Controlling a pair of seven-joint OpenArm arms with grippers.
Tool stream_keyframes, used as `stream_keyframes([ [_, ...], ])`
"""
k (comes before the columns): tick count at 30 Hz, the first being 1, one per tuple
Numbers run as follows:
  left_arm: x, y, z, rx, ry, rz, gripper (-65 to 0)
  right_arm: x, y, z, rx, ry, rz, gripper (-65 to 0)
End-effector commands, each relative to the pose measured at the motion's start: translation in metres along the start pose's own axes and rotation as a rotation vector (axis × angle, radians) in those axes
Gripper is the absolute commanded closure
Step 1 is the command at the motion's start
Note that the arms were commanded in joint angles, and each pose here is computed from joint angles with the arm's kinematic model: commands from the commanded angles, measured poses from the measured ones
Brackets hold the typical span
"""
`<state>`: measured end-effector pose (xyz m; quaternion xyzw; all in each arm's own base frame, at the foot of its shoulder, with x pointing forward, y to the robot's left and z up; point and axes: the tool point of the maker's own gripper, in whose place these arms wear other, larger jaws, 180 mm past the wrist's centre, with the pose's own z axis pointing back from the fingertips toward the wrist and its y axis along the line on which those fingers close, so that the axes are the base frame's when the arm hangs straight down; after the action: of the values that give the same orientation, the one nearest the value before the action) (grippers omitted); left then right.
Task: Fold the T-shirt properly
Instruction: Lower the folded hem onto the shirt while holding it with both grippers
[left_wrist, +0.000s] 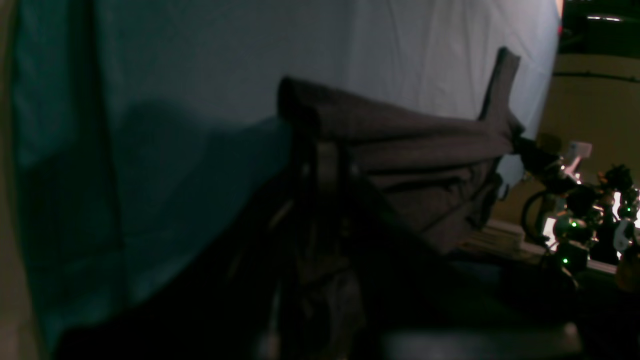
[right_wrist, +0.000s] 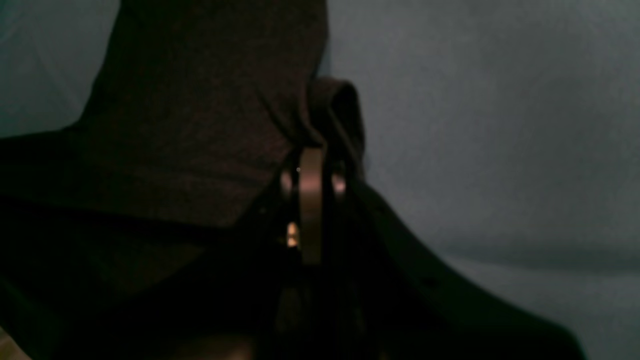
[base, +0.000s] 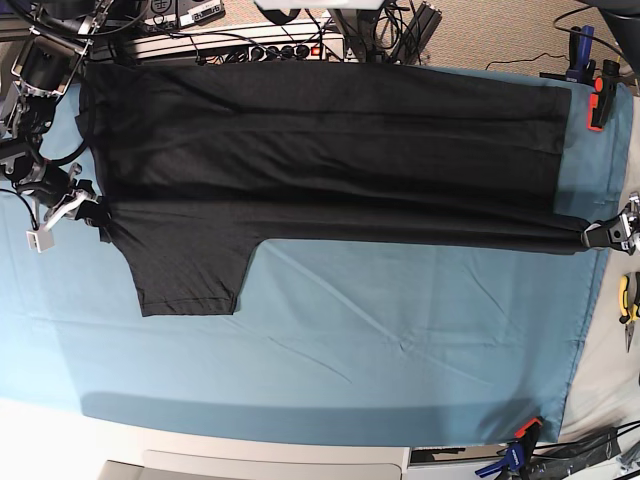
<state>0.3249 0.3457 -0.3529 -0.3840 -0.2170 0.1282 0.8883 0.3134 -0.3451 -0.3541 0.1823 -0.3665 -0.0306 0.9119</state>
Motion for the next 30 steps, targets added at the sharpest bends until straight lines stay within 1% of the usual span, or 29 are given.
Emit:
stream_keyframes([
  [1, 0.02, -0.006, 0.018, 0.003, -0.053, -0.035, 0.0, 0.021, -0.004, 0.011, -0.013, -0.049, 0.03, 0.0],
  [4, 0.014, -0.002, 0.017, 0.009, -0.043, -0.026, 0.0, 0.018, -0.004, 0.011, -0.014, -0.041, 0.028, 0.0],
  [11, -0.017, 0.016, 0.012, 0.032, 0.011, 0.021, 0.0, 0.017, -0.004, 0.011, -0.015, -0.038, 0.029, 0.0],
  [16, -0.03, 0.023, 0.01, 0.042, 0.034, 0.041, 0.0, 0.015, -0.006, 0.011, -0.023, -0.025, 0.033, 0.0],
  [30, -0.03, 0.026, 0.017, 0.056, 0.032, 0.041, 0.0, 0.008, -0.008, 0.011, -0.03, 0.012, 0.037, 0.0],
])
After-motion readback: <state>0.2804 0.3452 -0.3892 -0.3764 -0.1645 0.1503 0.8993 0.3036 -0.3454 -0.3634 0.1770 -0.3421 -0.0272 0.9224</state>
